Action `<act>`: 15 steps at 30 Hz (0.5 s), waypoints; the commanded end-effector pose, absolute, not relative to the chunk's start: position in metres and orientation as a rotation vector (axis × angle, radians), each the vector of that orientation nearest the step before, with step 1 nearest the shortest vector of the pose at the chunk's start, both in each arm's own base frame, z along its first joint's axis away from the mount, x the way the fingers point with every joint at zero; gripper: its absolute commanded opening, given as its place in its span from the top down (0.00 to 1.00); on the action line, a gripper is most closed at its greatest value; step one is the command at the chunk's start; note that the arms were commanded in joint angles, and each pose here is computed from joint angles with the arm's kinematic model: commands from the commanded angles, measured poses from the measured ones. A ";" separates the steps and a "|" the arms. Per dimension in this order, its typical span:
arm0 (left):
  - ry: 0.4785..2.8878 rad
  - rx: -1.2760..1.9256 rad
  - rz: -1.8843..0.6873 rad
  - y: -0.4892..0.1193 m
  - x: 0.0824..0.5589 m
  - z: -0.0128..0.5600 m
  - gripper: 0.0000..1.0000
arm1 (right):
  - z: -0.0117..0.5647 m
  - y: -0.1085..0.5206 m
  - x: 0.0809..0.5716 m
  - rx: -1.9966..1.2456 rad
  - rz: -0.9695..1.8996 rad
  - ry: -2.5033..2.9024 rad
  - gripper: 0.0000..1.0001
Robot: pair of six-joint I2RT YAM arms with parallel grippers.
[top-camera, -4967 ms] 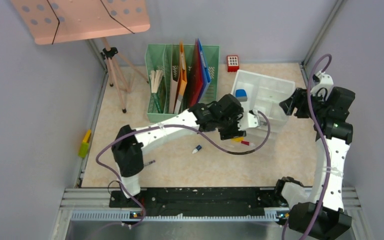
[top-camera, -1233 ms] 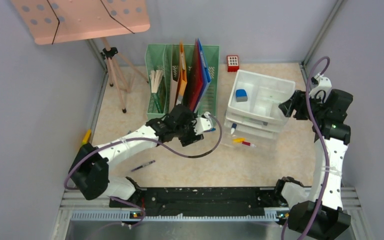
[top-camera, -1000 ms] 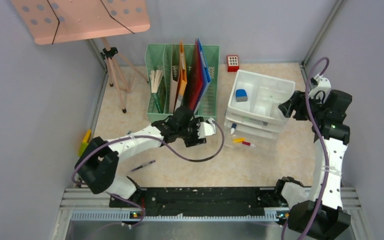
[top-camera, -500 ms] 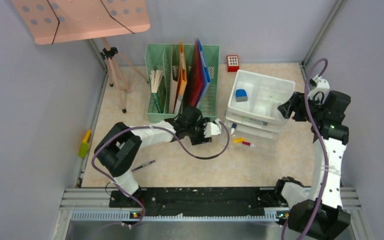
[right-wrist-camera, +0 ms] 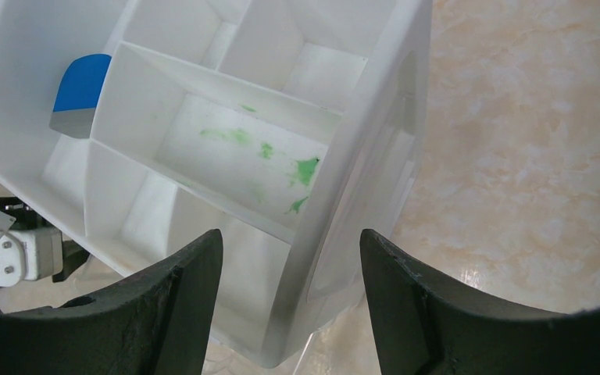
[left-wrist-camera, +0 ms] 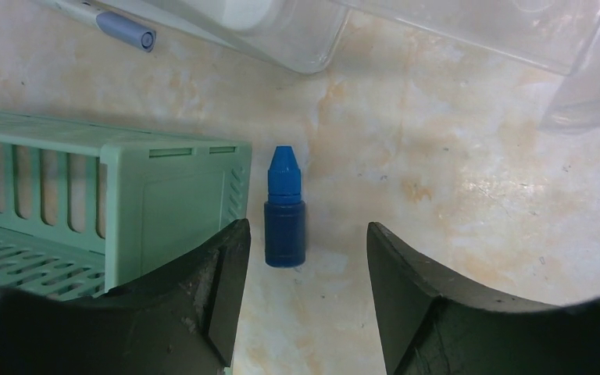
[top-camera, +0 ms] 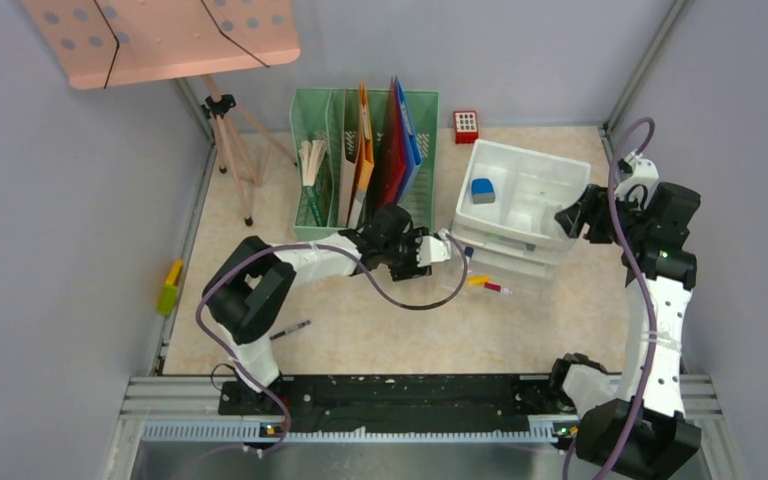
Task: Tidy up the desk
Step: Pick up the stationery from the center of the board.
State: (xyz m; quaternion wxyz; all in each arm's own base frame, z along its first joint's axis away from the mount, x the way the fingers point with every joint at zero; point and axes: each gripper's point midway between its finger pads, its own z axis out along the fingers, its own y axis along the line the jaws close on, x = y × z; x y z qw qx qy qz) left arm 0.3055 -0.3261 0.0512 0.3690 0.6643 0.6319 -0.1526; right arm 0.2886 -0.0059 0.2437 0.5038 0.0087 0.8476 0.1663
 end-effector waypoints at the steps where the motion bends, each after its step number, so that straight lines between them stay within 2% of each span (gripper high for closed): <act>1: 1.593 1.702 -0.390 -0.337 0.319 0.061 0.38 | 0.255 -0.007 0.290 -0.017 0.380 1.995 0.35; 15: 1.726 1.725 -0.425 -0.328 0.308 0.030 0.44 | 0.256 -0.007 0.290 -0.015 0.377 1.994 0.35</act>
